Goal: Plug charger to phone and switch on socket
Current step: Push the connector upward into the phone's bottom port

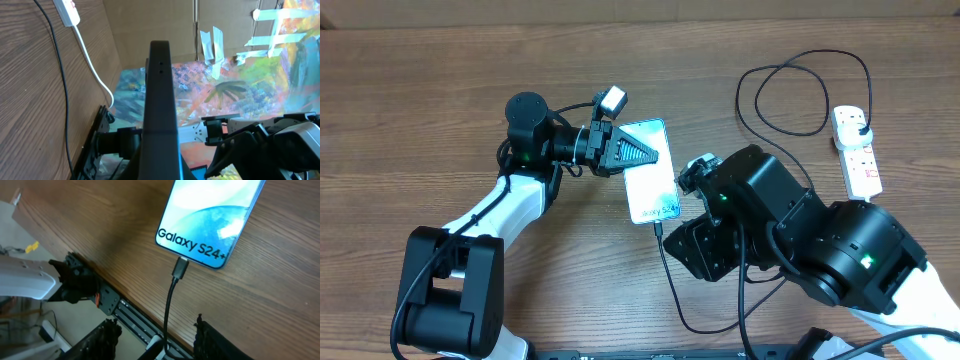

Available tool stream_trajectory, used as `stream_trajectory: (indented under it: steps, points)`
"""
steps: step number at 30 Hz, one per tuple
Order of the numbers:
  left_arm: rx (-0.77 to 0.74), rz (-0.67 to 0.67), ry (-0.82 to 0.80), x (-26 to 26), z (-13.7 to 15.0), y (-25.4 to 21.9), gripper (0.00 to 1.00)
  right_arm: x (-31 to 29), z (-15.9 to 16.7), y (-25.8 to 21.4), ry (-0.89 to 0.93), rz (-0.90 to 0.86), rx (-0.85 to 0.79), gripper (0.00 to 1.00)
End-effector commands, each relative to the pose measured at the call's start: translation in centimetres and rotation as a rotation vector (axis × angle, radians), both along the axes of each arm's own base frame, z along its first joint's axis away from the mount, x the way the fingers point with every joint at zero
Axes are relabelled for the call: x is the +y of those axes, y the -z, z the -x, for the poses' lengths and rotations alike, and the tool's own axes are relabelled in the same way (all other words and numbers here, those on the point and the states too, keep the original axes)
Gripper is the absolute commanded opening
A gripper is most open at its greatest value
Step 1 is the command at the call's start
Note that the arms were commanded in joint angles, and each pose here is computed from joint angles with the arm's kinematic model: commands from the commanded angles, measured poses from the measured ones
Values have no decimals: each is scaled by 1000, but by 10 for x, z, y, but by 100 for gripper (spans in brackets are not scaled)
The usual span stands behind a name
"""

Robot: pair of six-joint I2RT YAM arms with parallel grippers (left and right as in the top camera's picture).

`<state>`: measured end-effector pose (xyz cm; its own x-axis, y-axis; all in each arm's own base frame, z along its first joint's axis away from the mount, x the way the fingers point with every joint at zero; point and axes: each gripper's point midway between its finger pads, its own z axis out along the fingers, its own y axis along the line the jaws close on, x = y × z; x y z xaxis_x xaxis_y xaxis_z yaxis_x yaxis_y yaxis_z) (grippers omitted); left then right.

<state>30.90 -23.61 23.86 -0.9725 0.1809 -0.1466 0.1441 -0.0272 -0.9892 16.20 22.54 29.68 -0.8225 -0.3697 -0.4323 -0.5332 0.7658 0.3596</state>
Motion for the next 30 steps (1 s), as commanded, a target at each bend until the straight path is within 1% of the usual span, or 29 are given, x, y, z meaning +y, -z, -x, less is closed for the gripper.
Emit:
stream_trajectory:
  steps: [1,6,8,12,16,20,22,26,30]
  points:
    - [-43,9,-3,-1,-2,-5,4,3,4,23,13,20,77,52]
    - [-40,8,-5,-1,-2,-5,4,7,2,56,73,49,152,51]
    - [-33,7,-15,-1,-4,-5,4,11,4,61,59,42,164,51]
    - [-31,8,-59,-3,-12,-5,4,26,9,57,10,12,134,51]
    - [-30,9,-85,-3,-16,-6,4,34,6,61,-2,18,76,43]
    - [-19,8,-85,-3,-16,-6,4,15,-13,78,157,138,10,41]
    - [-19,8,-81,-3,-15,-6,4,11,-19,81,186,168,-9,42]
    - [-19,8,-80,-3,-15,-6,4,13,-18,80,180,156,-5,42]
    - [-19,8,-79,-3,-15,-6,4,24,-9,72,140,102,41,43]
